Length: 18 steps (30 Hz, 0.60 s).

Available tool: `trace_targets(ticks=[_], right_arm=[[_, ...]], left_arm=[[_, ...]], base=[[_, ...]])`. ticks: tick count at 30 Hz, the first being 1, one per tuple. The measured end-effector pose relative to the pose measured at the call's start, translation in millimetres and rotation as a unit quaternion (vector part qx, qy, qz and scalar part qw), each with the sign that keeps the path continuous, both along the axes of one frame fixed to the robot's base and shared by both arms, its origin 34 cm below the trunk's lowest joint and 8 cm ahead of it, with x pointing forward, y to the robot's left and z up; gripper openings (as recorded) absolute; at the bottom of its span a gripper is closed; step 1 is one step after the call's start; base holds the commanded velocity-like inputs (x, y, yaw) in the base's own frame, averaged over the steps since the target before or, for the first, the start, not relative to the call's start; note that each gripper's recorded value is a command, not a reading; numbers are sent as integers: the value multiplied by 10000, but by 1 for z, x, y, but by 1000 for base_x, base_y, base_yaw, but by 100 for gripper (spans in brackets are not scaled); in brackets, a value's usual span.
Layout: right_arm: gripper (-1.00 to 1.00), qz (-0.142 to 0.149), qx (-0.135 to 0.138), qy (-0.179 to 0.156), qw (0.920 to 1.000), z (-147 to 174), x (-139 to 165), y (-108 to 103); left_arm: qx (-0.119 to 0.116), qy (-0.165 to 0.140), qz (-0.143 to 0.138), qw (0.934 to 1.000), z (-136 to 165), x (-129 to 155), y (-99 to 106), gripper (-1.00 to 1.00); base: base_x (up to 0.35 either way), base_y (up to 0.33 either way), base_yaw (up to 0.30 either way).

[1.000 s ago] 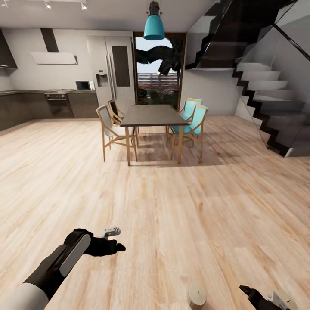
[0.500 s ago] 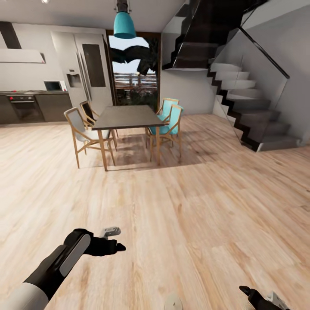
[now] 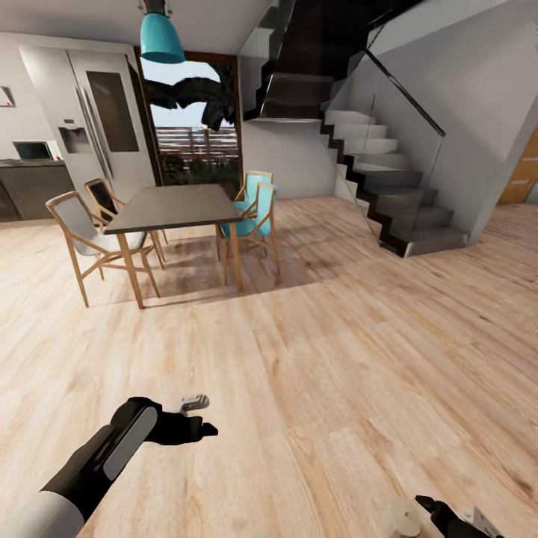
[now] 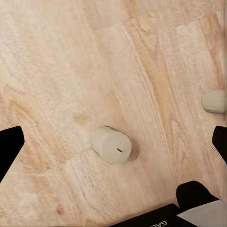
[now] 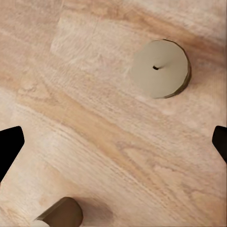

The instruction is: Place each of the two pumpkins and all three candles from the living room inside a cabinet in the living room (use any cabinet), then make sure every cabinet is closed, and position the cauldron so it is next to a table in the living room.

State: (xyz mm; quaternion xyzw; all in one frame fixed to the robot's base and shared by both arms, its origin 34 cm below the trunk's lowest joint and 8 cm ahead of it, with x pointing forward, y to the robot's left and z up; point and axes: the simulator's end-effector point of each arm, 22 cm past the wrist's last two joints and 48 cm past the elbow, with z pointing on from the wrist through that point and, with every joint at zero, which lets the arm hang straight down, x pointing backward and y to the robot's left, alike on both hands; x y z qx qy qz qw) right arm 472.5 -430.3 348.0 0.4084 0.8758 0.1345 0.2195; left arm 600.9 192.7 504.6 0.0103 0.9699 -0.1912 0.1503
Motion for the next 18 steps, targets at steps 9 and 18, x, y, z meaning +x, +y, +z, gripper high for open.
trace_targets(ticks=[9, 18], right_arm=[[100, 7, 4, -21, 10000, 1, 1, 0], [100, 8, -4, -20, 10000, 0, 1, 0]], left_arm=[[0, -1, 2, 10000, 0, 0, 0, 100], [13, 6, 9, 10000, -1, 0, 1, 100]], base=[[234, -214, -5], [208, -241, 0]])
